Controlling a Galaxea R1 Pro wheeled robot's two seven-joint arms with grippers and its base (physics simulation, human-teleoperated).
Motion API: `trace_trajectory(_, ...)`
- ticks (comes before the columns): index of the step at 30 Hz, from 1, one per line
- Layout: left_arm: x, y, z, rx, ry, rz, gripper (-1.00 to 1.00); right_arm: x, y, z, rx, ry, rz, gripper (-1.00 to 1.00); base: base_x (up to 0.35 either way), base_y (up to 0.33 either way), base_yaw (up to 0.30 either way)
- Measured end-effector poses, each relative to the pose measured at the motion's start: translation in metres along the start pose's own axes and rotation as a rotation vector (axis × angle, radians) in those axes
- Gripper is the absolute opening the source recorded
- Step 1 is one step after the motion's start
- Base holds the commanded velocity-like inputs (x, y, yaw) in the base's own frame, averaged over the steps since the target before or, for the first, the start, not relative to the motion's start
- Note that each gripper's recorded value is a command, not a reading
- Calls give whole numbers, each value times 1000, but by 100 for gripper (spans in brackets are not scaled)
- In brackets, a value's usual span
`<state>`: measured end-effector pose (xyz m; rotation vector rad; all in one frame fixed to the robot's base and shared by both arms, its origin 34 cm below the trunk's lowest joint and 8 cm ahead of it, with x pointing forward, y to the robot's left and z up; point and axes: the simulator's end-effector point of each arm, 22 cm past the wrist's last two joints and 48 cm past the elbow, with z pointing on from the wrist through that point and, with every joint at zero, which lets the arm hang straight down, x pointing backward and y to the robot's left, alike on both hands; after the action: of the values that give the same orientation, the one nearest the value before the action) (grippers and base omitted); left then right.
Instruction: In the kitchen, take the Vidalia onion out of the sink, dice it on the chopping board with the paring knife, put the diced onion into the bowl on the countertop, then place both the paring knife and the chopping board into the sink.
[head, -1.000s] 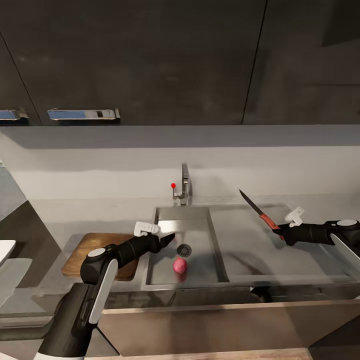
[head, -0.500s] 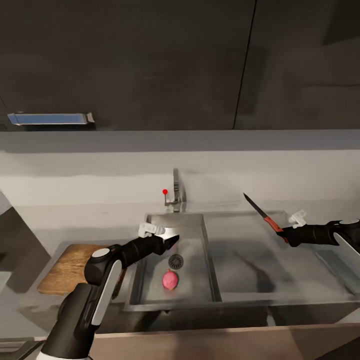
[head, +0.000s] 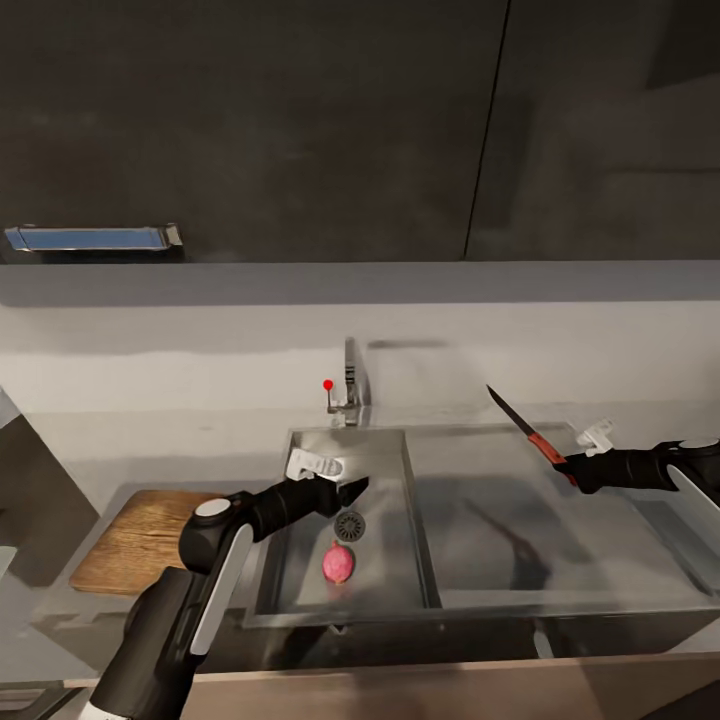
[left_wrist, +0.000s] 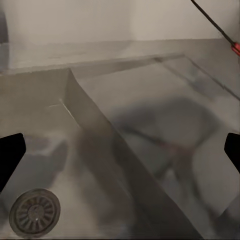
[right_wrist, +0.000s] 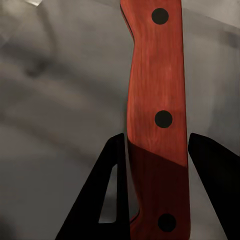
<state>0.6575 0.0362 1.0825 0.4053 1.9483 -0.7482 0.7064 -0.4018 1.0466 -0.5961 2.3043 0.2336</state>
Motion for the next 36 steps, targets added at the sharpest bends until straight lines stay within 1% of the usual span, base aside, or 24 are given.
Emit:
trace_trajectory(1,2,1,0,-3,4,-2,100,0,0,0,0,0,0,-100,0,0,0)
trace_trajectory(2,13,8,4,-15,39,-21,100,0,0,0,0,-1,1,-100,0,0,0)
trace_trajectory(3,17,10,6,-18,64,-32,100,-1,0,0,1,-2,1,-100,0,0,0)
trace_trajectory(4,17,12,8,-19,79,-37,100,-1,-1,-1,1,-2,1,-100,0,0,0)
trace_trajectory(5,17,14,11,-21,112,-47,100,-2,-1,-1,3,-5,3,-100,0,0,0)
trace_trajectory(6,17,15,12,-21,130,-52,100,-2,-2,-2,4,-7,4,-100,0,0,0)
trace_trajectory(7,18,17,13,-22,165,-63,100,-4,-4,-3,7,-14,6,-100,0,0,0)
trace_trajectory(9,14,18,15,-23,198,-72,100,-9,-6,-6,12,-28,10,-100,0,0,0)
trace_trajectory(11,5,19,17,-26,211,-70,100,-14,-8,-9,16,-41,12,-100,0,0,0)
trace_trajectory(13,7,23,24,-42,238,-81,100,-16,-9,-10,18,-48,14,-100,0,0,0)
trace_trajectory(14,15,29,30,-62,266,-93,100,-18,-9,-11,18,-51,13,-100,0,0,0)
trace_trajectory(16,34,47,42,-127,334,-118,100,-24,-5,-12,12,-63,2,-100,0,0,0)
trace_trajectory(18,50,53,52,-181,386,-137,100,-31,1,-14,5,-75,-14,-100,0,0,0)
trace_trajectory(21,65,68,60,-255,447,-143,100,-34,4,-15,1,-76,-19,-100,0,0,0)
trace_trajectory(23,80,74,65,-278,502,-154,100,-34,5,-15,0,-74,-18,-100,0,0,0)
trace_trajectory(24,84,76,65,-284,518,-157,100,-34,5,-15,0,-73,-18,-100,0,0,0)
trace_trajectory(27,110,85,66,-304,596,-176,100,-34,5,-16,-1,-72,-16,-100,0,0,0)
trace_trajectory(34,158,94,58,-330,715,-212,100,-35,6,-16,0,-73,-17,-100,0,0,0)
trace_trajectory(36,164,96,56,-343,732,-214,100,-35,6,-16,0,-73,-17,-100,0,0,0)
